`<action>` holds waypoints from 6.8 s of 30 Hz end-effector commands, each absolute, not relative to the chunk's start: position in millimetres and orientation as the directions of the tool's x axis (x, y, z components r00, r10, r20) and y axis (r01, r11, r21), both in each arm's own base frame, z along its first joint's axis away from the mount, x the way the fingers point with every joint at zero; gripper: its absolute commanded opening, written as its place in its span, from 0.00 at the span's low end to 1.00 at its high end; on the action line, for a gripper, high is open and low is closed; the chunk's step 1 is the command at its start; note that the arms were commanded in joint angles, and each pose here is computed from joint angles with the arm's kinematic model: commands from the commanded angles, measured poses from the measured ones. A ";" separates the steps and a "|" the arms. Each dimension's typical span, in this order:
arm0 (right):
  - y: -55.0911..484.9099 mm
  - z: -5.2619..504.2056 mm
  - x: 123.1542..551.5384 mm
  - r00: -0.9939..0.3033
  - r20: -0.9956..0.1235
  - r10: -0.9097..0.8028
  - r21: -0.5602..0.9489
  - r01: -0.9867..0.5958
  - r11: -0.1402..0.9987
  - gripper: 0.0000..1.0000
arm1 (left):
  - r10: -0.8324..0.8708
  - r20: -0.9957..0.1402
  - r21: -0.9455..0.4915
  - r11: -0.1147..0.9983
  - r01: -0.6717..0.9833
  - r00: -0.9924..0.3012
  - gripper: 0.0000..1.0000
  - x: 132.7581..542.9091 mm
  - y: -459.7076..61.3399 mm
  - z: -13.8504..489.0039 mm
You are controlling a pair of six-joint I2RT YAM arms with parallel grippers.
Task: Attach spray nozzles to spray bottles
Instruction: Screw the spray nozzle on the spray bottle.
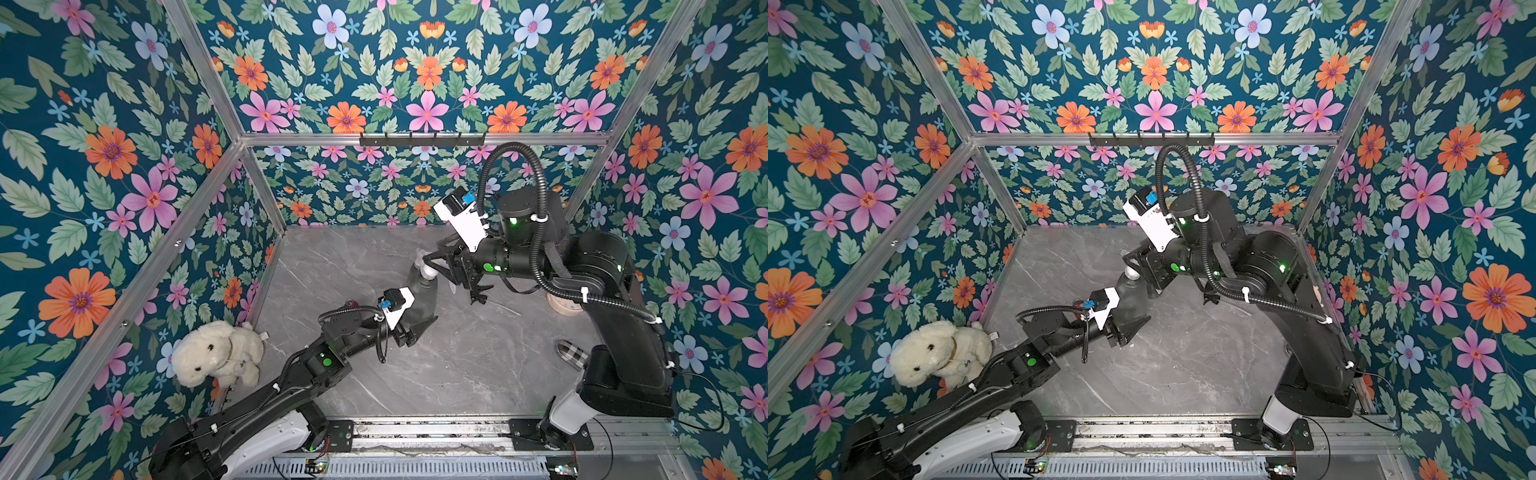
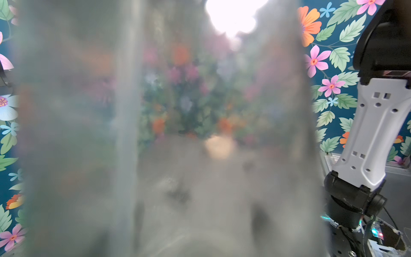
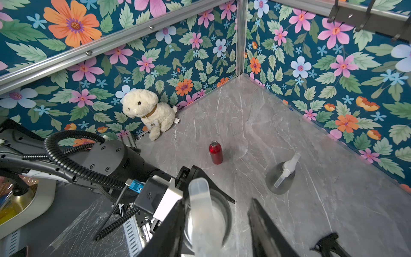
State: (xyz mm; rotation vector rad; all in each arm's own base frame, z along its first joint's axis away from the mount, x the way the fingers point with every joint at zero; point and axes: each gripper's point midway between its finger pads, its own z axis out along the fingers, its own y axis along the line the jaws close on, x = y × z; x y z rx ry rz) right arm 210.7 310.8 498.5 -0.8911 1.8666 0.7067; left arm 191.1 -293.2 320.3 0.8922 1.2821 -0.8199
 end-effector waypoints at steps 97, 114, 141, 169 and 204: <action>317.9 482.0 182.8 -0.315 -0.901 -0.299 0.166 -0.886 0.432 0.00 | -0.143 -0.968 0.109 0.491 0.864 0.204 0.00 186.0 -275.0 352.1; 318.1 477.1 200.7 -0.345 -0.888 -0.304 0.149 -0.841 0.519 0.17 | -0.115 -0.971 0.118 0.539 0.834 0.212 0.00 196.1 -273.0 351.5; 280.4 535.6 179.7 -0.153 -0.987 -0.046 0.107 -0.848 0.520 0.67 | -0.150 -0.969 0.079 0.563 0.822 0.196 0.00 202.9 -271.8 350.3; 312.6 509.5 185.9 -0.174 -0.985 -0.013 0.150 -0.880 0.450 0.36 | -0.156 -0.971 0.070 0.545 0.836 0.183 0.00 201.8 -275.7 352.3; 320.4 472.2 197.0 -0.383 -0.852 -0.358 0.169 -0.847 0.504 0.14 | -0.013 -0.980 0.171 0.456 0.873 0.198 0.00 184.4 -293.4 325.0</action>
